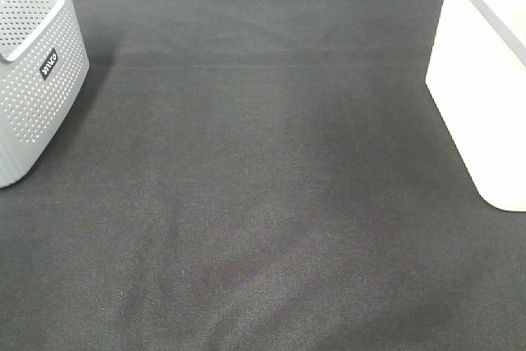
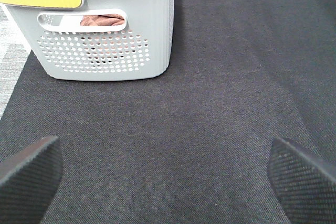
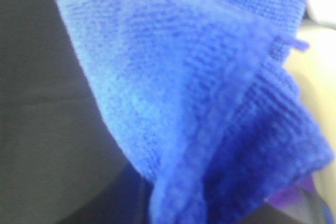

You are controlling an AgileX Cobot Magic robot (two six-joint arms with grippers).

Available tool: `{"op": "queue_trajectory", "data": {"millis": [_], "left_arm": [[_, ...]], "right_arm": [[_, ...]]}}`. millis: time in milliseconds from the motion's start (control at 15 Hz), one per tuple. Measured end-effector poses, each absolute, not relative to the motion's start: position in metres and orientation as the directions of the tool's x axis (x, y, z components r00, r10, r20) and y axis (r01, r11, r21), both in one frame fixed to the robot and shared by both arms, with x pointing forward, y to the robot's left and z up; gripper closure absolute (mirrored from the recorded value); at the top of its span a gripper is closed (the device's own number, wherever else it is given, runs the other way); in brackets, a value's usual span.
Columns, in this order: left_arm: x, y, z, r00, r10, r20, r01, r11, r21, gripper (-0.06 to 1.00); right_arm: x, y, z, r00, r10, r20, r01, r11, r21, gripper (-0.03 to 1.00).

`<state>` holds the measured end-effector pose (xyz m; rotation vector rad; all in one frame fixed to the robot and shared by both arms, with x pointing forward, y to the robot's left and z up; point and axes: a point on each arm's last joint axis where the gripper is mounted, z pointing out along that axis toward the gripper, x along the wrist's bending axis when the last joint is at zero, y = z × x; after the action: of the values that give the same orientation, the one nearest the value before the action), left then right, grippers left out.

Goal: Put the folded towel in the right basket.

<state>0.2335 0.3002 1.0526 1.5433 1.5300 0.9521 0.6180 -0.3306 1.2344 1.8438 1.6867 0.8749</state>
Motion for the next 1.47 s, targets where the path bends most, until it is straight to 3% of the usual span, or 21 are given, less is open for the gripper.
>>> {"op": "queue_trajectory", "data": {"millis": [200,533,600,733,800,933,1133,1467], "left_arm": [[0.233,0.300,1.053,0.009,1.000,0.000,0.442,-0.004,0.897,-0.04],[0.233,0.300,1.053,0.008,1.000,0.001,0.442,-0.004,0.897,-0.04],[0.233,0.300,1.053,0.008,1.000,0.001,0.442,-0.004,0.897,-0.04],[0.233,0.300,1.053,0.008,1.000,0.001,0.442,-0.004,0.897,-0.04],[0.233,0.300,1.053,0.008,1.000,0.001,0.442,-0.004,0.897,-0.04],[0.233,0.300,1.053,0.008,1.000,0.001,0.442,-0.004,0.897,-0.04],[0.233,0.300,1.053,0.008,1.000,0.001,0.442,-0.004,0.897,-0.04],[0.233,0.300,1.053,0.008,1.000,0.001,0.442,-0.004,0.897,-0.04]], "right_arm": [[0.632,-0.386,1.186,0.169,0.977,0.131,0.761,-0.214,0.612,0.76],[0.656,-0.401,1.143,0.204,0.976,0.083,0.821,-0.216,0.528,0.75],[0.661,-0.404,1.131,0.209,0.976,0.066,0.836,-0.214,0.506,0.62],[0.667,-0.406,1.120,0.218,0.974,0.062,0.847,-0.220,0.483,0.22],[0.667,-0.407,1.119,0.219,0.974,0.062,0.848,-0.221,0.482,0.09],[0.667,-0.405,1.120,0.217,0.974,0.063,0.847,-0.220,0.483,0.02],[0.667,-0.373,1.133,0.171,0.981,0.089,0.840,-0.192,0.508,0.00],[0.618,-0.334,1.209,0.080,0.993,0.083,0.745,-0.115,0.657,0.00]]}}
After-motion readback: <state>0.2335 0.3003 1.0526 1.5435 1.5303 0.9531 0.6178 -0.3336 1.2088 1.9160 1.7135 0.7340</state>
